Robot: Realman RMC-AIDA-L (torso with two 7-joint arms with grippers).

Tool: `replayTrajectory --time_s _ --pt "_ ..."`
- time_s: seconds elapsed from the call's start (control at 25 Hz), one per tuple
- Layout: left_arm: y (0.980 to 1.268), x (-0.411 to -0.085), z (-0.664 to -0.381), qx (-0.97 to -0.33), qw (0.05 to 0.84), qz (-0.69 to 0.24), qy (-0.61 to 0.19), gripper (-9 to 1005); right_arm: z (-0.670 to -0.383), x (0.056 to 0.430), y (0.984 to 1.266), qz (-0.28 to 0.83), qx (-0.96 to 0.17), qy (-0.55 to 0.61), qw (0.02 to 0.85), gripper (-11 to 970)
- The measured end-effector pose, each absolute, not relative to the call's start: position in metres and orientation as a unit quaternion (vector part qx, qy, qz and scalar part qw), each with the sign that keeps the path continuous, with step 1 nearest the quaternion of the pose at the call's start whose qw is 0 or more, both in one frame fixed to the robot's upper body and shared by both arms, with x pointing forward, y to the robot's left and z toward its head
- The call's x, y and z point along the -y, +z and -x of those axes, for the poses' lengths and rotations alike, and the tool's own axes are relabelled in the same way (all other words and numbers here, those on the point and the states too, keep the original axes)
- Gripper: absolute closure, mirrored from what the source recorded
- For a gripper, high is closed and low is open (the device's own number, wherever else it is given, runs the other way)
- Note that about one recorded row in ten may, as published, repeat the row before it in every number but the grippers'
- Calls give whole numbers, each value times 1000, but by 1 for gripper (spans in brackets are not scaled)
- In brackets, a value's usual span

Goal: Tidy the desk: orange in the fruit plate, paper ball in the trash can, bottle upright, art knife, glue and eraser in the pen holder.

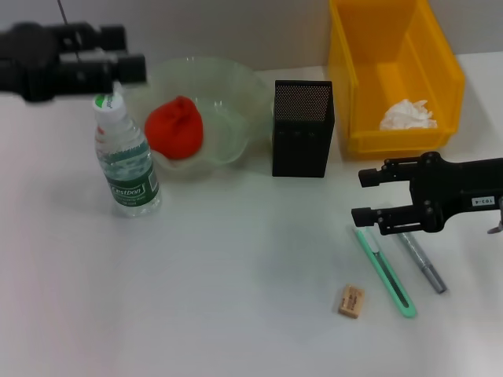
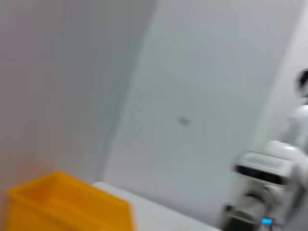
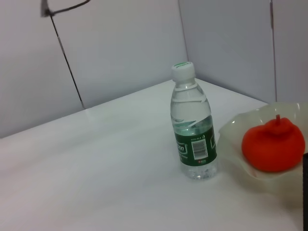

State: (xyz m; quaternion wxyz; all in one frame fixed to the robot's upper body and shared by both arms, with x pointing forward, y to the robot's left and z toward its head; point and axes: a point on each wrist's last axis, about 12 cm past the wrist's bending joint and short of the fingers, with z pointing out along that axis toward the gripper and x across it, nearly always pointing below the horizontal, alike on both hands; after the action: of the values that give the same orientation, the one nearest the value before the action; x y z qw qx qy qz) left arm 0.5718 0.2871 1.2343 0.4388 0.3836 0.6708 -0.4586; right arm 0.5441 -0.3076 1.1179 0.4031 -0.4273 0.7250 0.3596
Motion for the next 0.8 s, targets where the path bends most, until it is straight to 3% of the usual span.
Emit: replayTrajectory --time_s 0.44,0.8 --pt "1181 -257 -546 -604 418 -461 -498 197 -544 308 1120 419 -729 369 396 279" --pt "1131 -243 -544 -624 407 -497 -444 196 -543 309 1119 415 -734 372 389 280"
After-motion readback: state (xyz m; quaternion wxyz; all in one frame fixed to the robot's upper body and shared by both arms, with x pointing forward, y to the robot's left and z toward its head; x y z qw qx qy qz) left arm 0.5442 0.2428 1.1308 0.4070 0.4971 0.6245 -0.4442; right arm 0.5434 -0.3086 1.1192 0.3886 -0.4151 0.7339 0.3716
